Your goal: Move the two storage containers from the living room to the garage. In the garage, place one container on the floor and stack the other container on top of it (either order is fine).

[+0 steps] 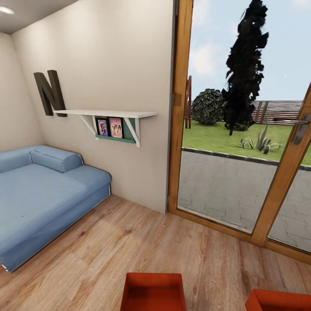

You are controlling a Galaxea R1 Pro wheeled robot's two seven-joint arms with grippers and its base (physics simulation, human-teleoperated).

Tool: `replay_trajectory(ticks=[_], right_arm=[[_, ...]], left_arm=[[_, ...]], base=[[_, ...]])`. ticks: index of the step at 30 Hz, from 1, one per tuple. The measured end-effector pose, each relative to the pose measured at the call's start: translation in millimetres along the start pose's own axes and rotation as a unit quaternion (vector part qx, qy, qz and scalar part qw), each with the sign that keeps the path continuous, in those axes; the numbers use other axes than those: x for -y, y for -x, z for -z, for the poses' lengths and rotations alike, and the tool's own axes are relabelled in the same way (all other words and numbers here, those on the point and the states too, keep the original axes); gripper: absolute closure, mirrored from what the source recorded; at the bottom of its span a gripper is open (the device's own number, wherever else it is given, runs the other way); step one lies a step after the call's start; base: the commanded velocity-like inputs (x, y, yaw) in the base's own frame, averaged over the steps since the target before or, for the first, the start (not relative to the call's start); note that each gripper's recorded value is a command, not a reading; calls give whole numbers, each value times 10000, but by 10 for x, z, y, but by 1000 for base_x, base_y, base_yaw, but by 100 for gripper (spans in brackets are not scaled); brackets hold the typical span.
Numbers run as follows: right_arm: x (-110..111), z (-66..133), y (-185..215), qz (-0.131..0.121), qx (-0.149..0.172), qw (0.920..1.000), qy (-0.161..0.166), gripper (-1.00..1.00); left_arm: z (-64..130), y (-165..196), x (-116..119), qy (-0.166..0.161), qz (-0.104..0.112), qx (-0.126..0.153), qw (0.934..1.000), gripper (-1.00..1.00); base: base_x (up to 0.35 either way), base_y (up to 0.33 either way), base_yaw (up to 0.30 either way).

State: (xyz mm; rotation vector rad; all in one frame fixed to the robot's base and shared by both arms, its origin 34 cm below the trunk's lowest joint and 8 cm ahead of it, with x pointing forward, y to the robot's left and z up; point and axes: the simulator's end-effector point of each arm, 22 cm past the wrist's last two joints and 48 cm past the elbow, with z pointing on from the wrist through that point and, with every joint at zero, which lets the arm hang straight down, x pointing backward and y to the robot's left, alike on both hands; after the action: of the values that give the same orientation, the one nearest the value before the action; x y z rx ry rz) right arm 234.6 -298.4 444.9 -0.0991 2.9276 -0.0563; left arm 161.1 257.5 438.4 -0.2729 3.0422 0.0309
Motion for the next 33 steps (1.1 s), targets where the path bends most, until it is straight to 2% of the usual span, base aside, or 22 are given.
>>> replay_trajectory(ticks=[33], right_arm=[[2, 0, -3, -18, -7, 10000, -3, -100]], left_arm=[[0, 5, 0, 0, 0, 9, 10000, -100]], base=[[0, 0, 0]])
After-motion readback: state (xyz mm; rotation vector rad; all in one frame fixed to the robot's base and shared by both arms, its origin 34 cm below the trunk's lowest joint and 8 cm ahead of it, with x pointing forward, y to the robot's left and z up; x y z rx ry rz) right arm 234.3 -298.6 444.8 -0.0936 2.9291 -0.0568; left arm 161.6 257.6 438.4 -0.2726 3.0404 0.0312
